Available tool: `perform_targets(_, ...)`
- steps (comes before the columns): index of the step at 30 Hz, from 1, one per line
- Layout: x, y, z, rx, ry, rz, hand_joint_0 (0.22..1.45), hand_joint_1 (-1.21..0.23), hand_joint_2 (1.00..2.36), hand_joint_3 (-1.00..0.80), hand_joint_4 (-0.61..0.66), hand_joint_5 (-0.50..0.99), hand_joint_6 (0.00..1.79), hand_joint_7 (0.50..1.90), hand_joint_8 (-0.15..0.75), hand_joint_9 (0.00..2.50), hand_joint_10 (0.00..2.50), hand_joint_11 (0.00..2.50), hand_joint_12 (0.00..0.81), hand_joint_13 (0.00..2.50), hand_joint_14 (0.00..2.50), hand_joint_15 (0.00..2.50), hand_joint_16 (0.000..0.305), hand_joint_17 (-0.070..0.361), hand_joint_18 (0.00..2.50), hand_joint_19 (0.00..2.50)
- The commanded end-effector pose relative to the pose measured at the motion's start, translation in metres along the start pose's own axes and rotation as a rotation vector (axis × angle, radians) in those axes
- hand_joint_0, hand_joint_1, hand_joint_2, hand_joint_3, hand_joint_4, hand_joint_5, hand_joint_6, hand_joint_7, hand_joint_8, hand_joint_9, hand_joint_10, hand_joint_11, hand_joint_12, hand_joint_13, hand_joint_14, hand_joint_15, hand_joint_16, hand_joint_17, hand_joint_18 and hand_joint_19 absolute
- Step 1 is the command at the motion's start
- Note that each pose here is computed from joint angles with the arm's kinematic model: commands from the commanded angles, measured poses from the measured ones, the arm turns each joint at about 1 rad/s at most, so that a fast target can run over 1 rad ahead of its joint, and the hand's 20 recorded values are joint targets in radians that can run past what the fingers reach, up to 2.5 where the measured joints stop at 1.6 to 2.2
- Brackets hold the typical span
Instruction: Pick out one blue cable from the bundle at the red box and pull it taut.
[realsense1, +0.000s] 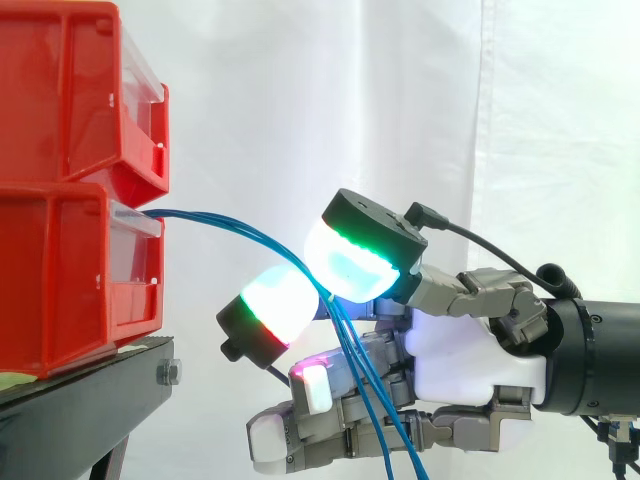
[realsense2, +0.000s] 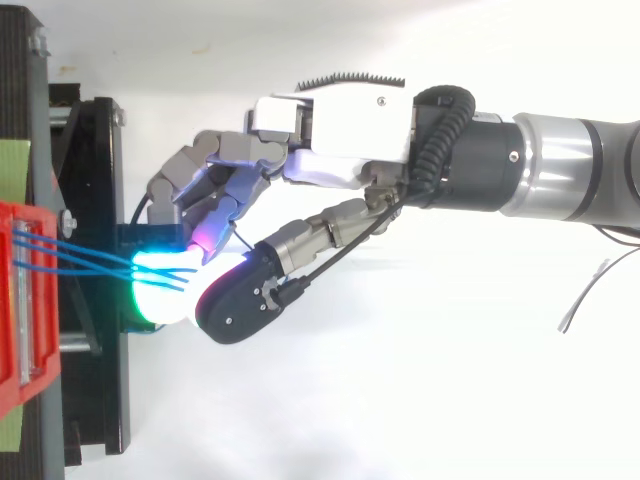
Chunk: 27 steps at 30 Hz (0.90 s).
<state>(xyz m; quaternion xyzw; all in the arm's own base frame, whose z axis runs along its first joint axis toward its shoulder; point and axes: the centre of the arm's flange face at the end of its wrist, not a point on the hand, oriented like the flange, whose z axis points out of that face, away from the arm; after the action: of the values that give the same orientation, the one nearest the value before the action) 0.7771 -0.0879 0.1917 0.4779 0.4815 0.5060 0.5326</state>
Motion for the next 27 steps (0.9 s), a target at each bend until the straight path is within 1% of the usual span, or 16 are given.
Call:
perform_targets(1,0.0,0.0,0.0,0.0,0.0,0.0,0.51,-0.58,1.0,-0.5,-0.02,-0.14,0.93,0.77,0.213,1.03,0.02,0.69,0.169,0.76,0.02,0.53,0.01,0.022,0.23,0.45)
perform_targets(5,0.0,0.0001,0.0001,-0.001,0.0,0.0,0.51,-0.49,1.0,-0.5,-0.02,-0.14,0.92,0.78,0.212,1.04,0.02,0.68,0.168,0.75,0.02,0.52,0.01,0.022,0.22,0.46)
perform_targets(8,0.0,0.0007,0.0004,-0.001,0.0,0.0,0.56,-0.46,1.0,-0.5,-0.06,-0.14,0.91,0.83,0.201,1.03,0.02,0.69,0.155,0.74,0.02,0.53,0.007,0.016,0.21,0.47)
perform_targets(10,0.0,0.0007,0.0004,-0.001,0.0,0.0,0.58,-0.48,1.0,-0.5,-0.07,-0.14,0.92,0.84,0.201,1.03,0.02,0.69,0.151,0.74,0.02,0.53,0.007,0.015,0.2,0.48)
perform_targets(11,0.0,0.0007,0.0004,-0.001,0.0,0.0,0.59,-0.53,1.0,-0.5,-0.08,-0.13,0.92,0.83,0.198,1.04,0.02,0.7,0.148,0.74,0.02,0.53,0.006,0.014,0.2,0.47)
perform_targets(12,-0.0001,0.0007,0.0004,-0.001,-0.002,0.0,0.6,-0.55,1.0,-0.47,-0.08,-0.13,0.92,0.85,0.202,1.04,0.02,0.7,0.147,0.74,0.02,0.53,0.006,0.014,0.2,0.47)
perform_targets(17,0.0,0.0013,0.0009,-0.003,0.0,0.0,0.6,-0.62,1.01,-0.37,-0.08,-0.13,0.92,0.85,0.204,1.04,0.02,0.7,0.147,0.75,0.02,0.54,0.005,0.012,0.2,0.46)
perform_targets(23,0.0,0.001,0.0006,0.0,0.0,0.0,0.6,-0.71,1.02,-0.3,-0.07,-0.14,0.93,0.86,0.214,1.03,0.02,0.7,0.145,0.74,0.02,0.54,0.005,0.012,0.2,0.46)
perform_targets(25,0.0001,0.003,0.0019,-0.004,0.0,0.0,0.6,-0.73,1.02,-0.27,-0.08,-0.14,0.93,0.87,0.217,1.02,0.03,0.71,0.147,0.74,0.02,0.54,0.005,0.012,0.21,0.46)
perform_targets(27,0.0,0.0026,0.0015,0.0,0.0,0.0,0.61,-0.75,1.02,-0.25,-0.11,-0.14,0.93,0.88,0.214,1.02,0.02,0.69,0.147,0.74,0.02,0.53,0.005,0.012,0.21,0.46)
